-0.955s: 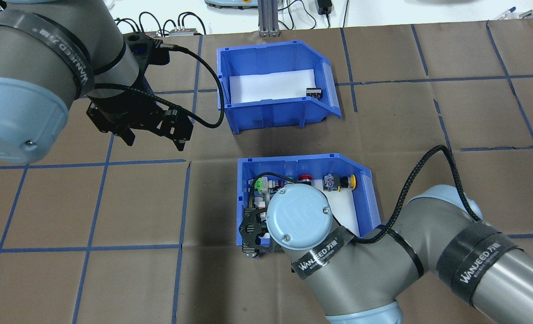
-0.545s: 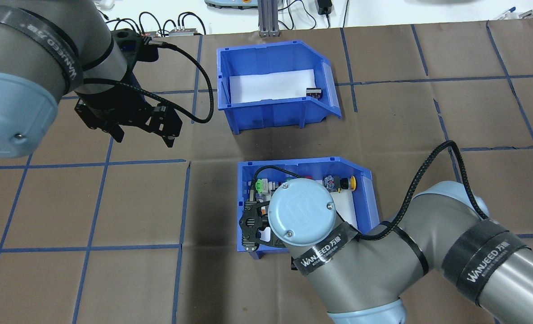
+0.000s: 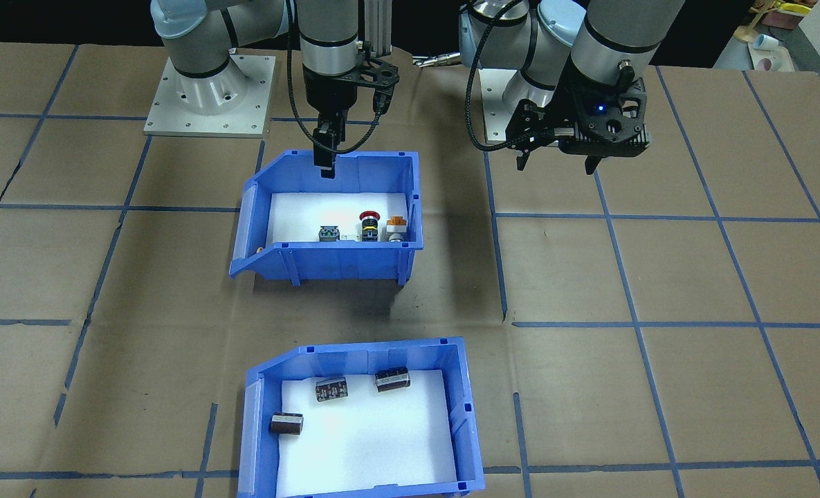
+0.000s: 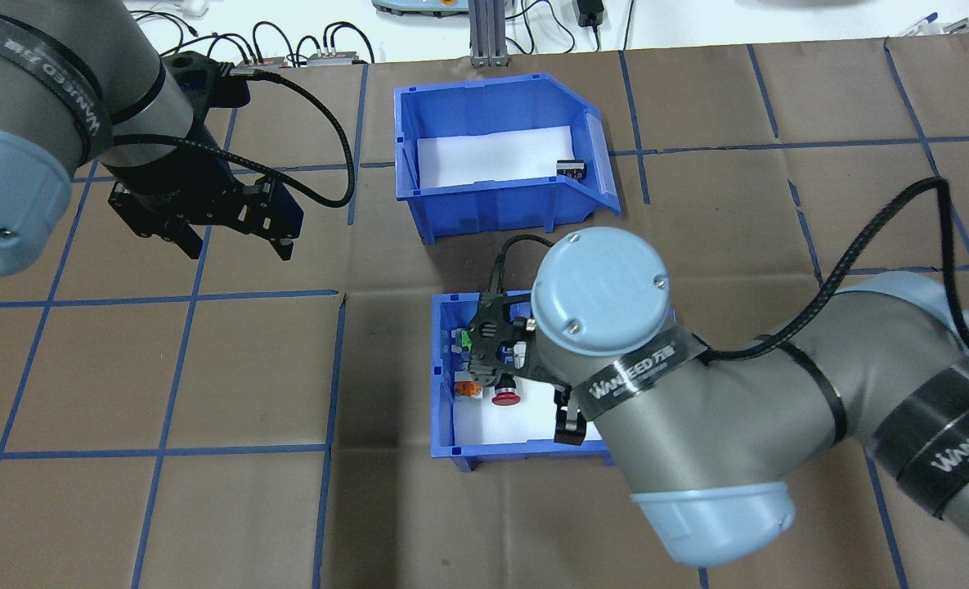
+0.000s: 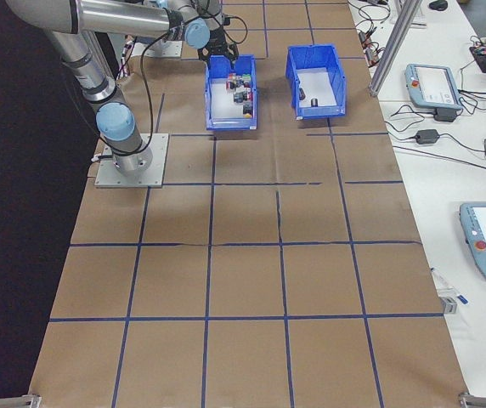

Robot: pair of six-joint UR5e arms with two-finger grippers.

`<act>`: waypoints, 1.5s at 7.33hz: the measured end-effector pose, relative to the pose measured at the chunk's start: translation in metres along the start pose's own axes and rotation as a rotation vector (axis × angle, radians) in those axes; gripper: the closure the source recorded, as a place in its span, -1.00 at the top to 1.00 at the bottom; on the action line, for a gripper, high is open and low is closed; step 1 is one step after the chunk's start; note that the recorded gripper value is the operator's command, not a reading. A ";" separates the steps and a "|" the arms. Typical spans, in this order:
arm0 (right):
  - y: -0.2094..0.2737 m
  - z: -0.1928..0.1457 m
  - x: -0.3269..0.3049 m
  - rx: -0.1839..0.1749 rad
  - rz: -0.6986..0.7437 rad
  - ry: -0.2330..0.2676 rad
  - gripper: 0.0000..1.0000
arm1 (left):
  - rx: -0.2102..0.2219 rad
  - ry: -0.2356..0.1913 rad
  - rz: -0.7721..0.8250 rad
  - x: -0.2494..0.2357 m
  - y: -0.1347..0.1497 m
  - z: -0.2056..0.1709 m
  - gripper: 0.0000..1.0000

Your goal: Place battery box in front

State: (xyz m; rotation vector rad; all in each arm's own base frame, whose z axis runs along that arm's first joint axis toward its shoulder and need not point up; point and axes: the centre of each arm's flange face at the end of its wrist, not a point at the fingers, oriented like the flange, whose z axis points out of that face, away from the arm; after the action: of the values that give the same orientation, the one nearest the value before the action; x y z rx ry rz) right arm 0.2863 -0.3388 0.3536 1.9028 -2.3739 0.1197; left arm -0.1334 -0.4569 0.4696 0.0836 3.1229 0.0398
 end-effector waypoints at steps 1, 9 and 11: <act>0.013 -0.006 0.024 0.020 0.087 -0.022 1.00 | 0.001 -0.002 0.002 0.000 0.000 0.000 0.98; 0.118 -0.062 0.169 0.043 1.221 -0.001 1.00 | 0.015 0.009 0.010 0.002 -0.003 -0.005 0.98; 0.116 -0.071 0.187 -0.005 1.389 -0.044 1.00 | 0.019 0.009 0.007 0.002 -0.002 -0.007 0.98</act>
State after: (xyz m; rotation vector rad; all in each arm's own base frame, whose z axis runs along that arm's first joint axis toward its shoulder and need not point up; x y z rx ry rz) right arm 0.1349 -0.4859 0.4475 -0.0568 -3.1421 0.1476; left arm -0.1354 -0.4590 0.4764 0.0949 3.1322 0.0113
